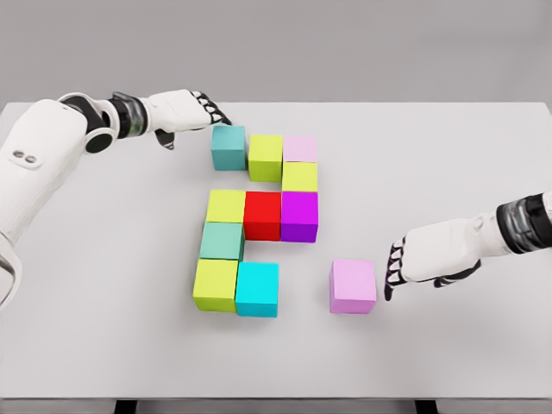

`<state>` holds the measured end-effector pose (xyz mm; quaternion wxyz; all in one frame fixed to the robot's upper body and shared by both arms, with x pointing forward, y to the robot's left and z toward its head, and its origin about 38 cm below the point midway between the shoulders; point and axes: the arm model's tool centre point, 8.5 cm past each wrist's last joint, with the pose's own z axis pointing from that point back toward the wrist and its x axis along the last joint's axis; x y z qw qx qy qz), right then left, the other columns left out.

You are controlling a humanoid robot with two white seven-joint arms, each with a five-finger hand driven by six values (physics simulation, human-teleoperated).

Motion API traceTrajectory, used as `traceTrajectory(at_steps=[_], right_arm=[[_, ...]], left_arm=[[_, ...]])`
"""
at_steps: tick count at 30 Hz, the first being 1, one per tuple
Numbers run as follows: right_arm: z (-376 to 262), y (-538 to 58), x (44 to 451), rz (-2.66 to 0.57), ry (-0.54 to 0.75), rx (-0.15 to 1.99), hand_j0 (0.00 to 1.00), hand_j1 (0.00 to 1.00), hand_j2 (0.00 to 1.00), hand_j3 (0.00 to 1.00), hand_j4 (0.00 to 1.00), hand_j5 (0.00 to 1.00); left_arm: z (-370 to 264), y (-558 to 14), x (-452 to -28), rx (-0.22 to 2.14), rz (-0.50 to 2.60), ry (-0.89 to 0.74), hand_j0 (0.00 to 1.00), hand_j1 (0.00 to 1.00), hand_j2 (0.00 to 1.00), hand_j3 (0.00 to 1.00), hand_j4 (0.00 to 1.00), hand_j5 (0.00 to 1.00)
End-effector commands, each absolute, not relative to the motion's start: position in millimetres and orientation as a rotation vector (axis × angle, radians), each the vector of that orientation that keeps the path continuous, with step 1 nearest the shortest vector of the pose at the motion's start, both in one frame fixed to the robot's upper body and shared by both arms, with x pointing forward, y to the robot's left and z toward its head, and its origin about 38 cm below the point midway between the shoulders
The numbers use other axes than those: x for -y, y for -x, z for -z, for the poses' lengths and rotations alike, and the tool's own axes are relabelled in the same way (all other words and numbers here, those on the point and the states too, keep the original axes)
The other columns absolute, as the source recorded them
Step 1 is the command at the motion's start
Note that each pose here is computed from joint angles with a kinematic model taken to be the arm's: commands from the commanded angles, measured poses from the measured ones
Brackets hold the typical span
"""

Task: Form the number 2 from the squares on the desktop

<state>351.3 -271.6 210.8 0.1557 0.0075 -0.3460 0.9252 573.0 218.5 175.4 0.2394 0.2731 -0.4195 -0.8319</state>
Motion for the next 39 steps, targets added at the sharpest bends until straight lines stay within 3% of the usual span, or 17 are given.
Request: traceTrajectory(at_steps=[1, 32, 39], right_arm=[[-210, -352, 270, -2.664, -0.009, 0.984, 0.76, 0.76, 0.76, 0.76, 0.76, 0.76], [-212, -357, 240, -2.722, -0.026, 1.042, 0.76, 0.76, 0.76, 0.76, 0.76, 0.76], [-219, -360, 253, -2.701, 0.023, 1.035, 0.76, 0.76, 0.76, 0.76, 0.76, 0.76]], left_arm=[[-177, -573, -220, 1.156, 2.266, -0.749, 1.00, 1.00, 1.00, 1.00, 1.00, 1.00], [-179, -568, -215, 1.190, 2.293, -0.750, 1.00, 1.00, 1.00, 1.00, 1.00, 1.00], [-177, -567, -218, 1.184, 2.295, -0.748, 1.00, 1.00, 1.00, 1.00, 1.00, 1.00]])
